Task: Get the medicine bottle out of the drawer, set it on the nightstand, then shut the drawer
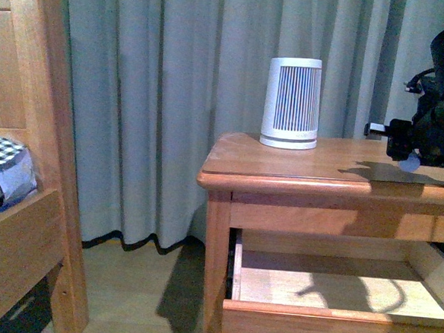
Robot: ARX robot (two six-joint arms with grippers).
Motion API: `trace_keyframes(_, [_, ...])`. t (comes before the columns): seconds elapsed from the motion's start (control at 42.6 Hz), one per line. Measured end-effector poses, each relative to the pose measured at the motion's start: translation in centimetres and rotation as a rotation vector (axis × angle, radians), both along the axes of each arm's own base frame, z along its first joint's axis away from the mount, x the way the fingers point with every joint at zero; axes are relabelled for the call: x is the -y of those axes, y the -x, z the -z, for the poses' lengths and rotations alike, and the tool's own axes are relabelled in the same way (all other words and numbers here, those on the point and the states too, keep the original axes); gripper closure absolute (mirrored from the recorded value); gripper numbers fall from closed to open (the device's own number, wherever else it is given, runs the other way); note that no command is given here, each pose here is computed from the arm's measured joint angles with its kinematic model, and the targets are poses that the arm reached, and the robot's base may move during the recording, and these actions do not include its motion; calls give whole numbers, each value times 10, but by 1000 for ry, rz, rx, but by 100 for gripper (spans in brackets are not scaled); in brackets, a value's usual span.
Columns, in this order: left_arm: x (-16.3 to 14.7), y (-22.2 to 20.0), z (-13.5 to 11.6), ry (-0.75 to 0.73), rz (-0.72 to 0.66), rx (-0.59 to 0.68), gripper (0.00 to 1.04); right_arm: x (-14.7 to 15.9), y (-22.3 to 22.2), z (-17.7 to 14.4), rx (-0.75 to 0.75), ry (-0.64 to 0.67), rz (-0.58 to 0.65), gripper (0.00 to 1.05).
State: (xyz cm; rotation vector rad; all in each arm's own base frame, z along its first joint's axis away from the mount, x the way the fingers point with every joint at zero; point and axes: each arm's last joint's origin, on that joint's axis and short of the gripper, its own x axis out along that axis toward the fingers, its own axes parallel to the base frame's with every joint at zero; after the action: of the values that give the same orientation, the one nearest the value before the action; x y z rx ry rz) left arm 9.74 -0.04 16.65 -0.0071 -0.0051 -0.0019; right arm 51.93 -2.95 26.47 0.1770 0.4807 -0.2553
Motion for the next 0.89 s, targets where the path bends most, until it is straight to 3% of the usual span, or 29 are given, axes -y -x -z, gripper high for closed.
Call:
trace_keyframes(0.094, [0, 0, 0, 0, 0, 0, 7, 3, -3, 6, -16, 13, 13, 74])
trace_keyframes(0.235, [0, 0, 0, 0, 0, 0, 7, 7, -3, 7, -18, 19, 24, 46])
trace_keyframes(0.376, [0, 0, 0, 0, 0, 0, 7, 9, -3, 6, -3, 22, 30, 29])
trace_keyframes(0.517, [0, 0, 0, 0, 0, 0, 7, 8, 1, 0, 43, 30, 26, 5])
trace_keyframes(0.705, [0, 0, 0, 0, 0, 0, 7, 0, 32, -38, 165, 24, -6, 7])
trace_keyframes(0.893, [0, 0, 0, 0, 0, 0, 7, -6, 103, -78, 320, 29, -12, 7])
